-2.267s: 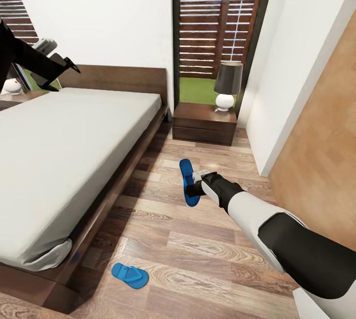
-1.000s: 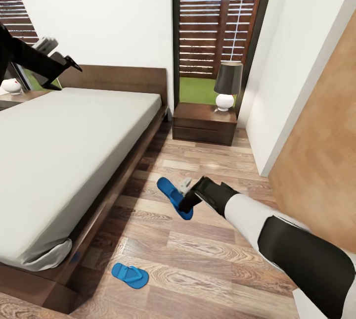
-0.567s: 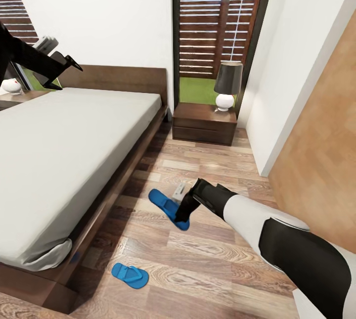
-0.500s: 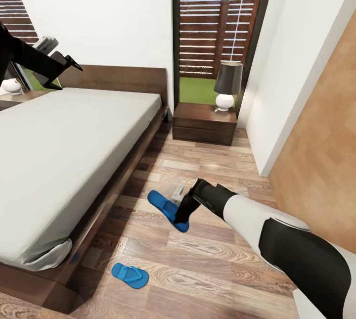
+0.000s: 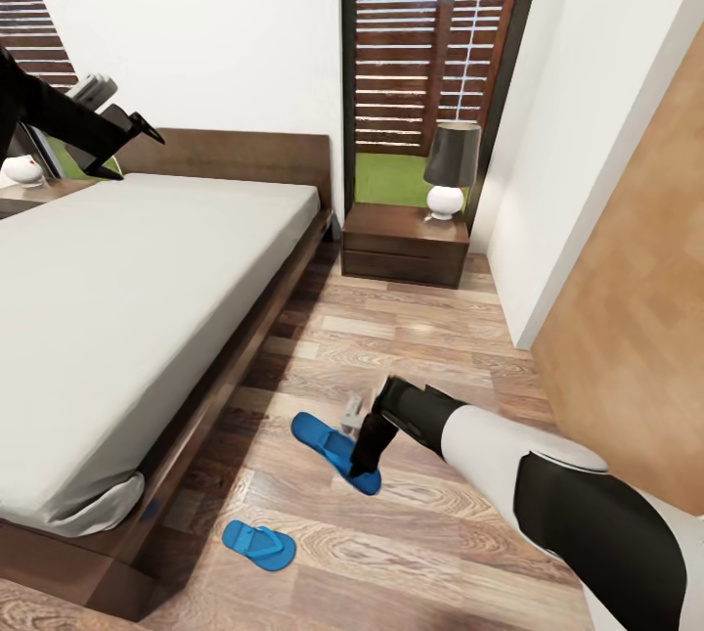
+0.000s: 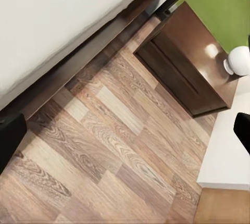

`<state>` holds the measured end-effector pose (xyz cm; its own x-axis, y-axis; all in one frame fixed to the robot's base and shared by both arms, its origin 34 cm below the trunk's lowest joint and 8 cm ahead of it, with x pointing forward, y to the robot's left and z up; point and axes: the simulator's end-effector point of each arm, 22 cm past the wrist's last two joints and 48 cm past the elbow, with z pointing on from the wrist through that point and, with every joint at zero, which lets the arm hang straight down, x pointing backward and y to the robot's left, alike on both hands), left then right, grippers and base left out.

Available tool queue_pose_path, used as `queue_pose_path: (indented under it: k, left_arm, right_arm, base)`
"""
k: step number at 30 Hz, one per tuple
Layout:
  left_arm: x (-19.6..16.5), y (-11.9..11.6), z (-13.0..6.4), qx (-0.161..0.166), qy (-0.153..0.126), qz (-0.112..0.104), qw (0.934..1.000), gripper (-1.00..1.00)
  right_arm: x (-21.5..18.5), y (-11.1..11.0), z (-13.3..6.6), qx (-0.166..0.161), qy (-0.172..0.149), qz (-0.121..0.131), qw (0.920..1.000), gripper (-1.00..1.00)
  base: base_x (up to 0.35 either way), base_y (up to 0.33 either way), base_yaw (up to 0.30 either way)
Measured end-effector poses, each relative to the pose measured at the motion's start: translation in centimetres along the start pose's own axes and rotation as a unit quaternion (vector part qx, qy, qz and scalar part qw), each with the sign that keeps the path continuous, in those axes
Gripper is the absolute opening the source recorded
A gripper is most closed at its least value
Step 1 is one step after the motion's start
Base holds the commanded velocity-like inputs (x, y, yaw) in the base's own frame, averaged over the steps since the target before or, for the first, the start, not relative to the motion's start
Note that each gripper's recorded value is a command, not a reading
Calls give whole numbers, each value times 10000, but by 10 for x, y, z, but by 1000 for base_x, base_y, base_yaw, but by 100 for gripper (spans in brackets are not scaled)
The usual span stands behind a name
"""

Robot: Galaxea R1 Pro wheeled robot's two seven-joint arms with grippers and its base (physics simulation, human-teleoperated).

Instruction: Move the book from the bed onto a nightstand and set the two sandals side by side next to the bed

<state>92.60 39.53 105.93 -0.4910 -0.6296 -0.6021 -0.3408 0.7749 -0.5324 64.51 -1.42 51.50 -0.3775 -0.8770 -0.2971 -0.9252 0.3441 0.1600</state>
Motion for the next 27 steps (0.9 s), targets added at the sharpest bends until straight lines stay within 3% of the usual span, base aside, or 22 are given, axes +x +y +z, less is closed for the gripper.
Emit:
queue_pose_path:
  k: [4, 10, 27]
  left_arm:
    - [2, 1, 0, -12, 48, 49, 10000, 100]
    - [3, 2, 0, -21, 74, 69, 9999, 100]
    - [1, 14, 0, -117, 95, 32, 9999, 100]
  right_arm:
    - [17, 1, 3, 35, 337, 19, 9994, -100]
    - [35, 2, 3, 71, 733, 269, 9969, -100]
    - [44, 3, 2, 51, 925, 448, 9947, -100]
  base:
    - [0, 177, 0]
    - [0, 214, 0]
    - [0, 137, 0]
